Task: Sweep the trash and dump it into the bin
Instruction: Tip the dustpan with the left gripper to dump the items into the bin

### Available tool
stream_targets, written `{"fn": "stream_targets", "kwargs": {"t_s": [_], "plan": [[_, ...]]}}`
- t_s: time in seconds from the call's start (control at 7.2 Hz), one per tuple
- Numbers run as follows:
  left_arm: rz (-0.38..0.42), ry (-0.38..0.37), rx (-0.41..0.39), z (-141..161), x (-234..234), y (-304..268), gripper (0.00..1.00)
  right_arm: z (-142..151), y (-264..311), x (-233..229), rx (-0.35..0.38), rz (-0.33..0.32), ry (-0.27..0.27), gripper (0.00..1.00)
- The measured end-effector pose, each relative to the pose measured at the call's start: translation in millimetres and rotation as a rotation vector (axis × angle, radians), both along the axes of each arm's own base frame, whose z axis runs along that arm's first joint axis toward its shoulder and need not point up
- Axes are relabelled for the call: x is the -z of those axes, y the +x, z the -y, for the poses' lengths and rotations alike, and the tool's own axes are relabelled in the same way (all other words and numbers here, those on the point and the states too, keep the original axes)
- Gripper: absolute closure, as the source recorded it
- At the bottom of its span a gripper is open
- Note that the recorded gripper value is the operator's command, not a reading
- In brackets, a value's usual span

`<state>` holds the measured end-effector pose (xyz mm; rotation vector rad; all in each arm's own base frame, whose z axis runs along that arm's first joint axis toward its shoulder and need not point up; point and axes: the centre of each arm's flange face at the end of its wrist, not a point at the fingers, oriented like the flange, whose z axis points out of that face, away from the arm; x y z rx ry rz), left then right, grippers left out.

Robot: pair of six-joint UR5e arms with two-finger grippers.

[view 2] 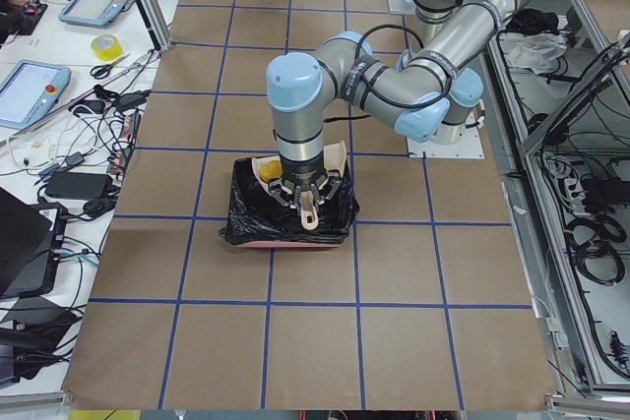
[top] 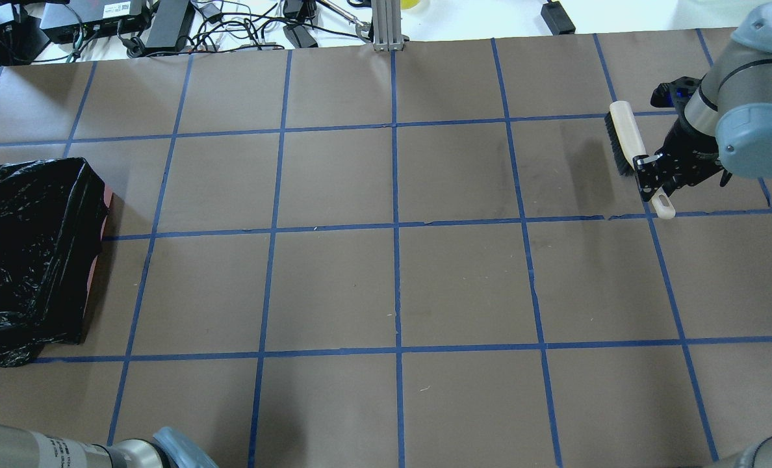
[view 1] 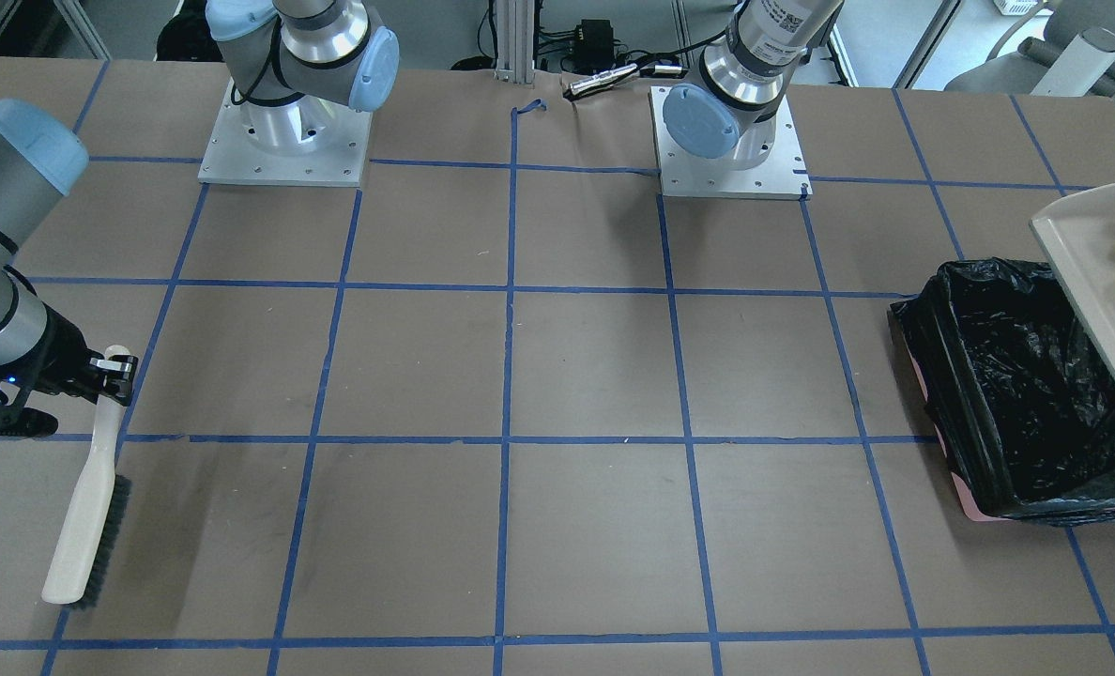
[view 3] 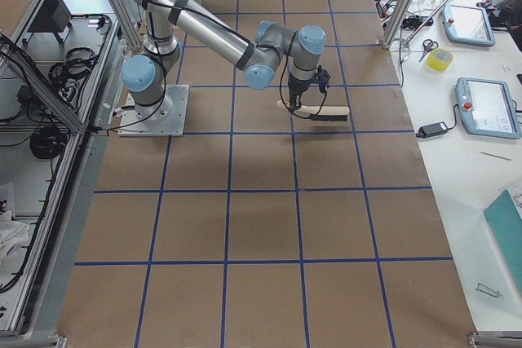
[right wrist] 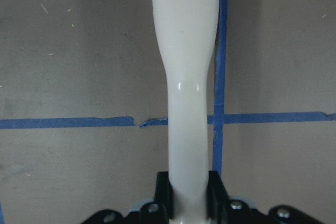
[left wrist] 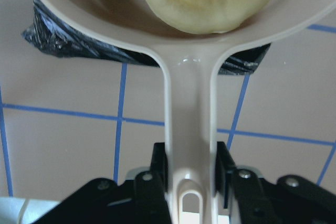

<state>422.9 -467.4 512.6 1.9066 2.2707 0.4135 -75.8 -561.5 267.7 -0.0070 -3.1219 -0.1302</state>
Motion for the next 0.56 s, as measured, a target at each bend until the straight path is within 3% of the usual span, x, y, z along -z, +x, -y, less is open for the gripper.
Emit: {"fn": "stream_targets", "kwargs": {"t_s": [0.28, 0.56], "plan": [[0.184, 0.087, 0.026, 20, -6, -18, 1.00, 4, -7, 7, -0.008, 0.000, -0.006, 1.00], [0.302, 0.157, 0.129, 48, -4, -41, 1.00, 8, -9, 13, -0.010, 0.001, -0.004, 1.00]]}}
